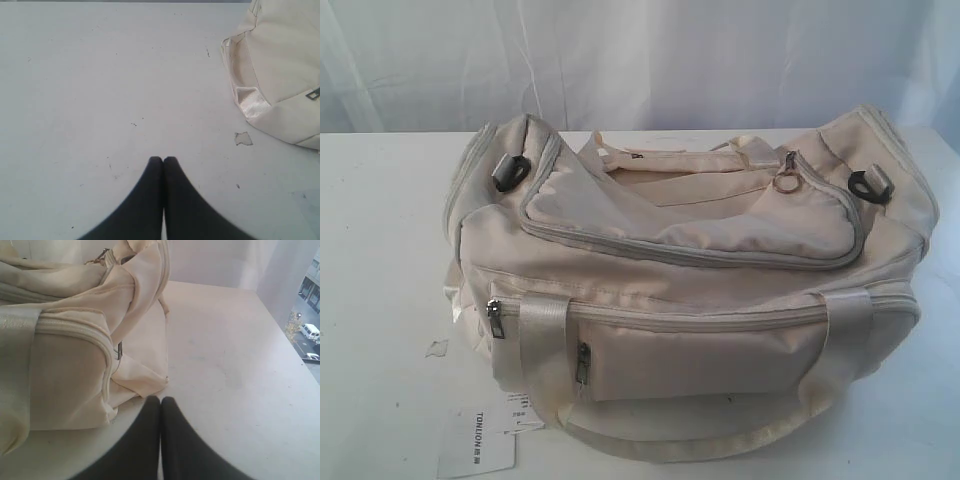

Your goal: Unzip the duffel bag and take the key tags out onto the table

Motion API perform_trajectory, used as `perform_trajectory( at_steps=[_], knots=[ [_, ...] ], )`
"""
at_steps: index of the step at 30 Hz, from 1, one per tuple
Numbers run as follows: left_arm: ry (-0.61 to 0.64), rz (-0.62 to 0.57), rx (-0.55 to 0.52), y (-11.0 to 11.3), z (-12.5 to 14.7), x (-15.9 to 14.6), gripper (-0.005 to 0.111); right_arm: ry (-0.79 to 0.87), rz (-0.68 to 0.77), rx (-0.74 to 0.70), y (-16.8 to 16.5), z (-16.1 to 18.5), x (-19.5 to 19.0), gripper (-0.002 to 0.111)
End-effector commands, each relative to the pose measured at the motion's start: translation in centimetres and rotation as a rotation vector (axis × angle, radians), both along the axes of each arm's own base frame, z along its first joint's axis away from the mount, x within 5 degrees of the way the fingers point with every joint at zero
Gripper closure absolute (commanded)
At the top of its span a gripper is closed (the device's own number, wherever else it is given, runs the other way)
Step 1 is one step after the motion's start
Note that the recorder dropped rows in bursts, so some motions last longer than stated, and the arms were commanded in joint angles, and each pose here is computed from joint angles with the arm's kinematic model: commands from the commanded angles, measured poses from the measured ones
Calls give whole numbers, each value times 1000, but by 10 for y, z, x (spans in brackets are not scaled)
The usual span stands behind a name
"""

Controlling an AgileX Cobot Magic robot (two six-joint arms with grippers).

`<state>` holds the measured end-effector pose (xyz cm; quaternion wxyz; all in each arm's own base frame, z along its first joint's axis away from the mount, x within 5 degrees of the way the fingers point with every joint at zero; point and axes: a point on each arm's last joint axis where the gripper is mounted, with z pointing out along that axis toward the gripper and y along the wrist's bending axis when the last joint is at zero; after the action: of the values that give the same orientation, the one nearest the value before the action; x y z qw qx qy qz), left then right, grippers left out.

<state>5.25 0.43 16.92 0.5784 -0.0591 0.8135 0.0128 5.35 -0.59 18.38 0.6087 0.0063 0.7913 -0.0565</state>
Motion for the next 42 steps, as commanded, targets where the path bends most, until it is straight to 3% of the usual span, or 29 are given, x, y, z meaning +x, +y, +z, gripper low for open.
perform_trajectory(
  at_steps=[1, 42],
  knots=[
    [-7, 9, -13, 0, 0, 0, 107, -9, -5, 1, 0, -1, 0, 108],
    [-7, 2, -13, 0, 0, 0, 107, -11, -9, 18, 0, -1, 0, 108]
  ],
)
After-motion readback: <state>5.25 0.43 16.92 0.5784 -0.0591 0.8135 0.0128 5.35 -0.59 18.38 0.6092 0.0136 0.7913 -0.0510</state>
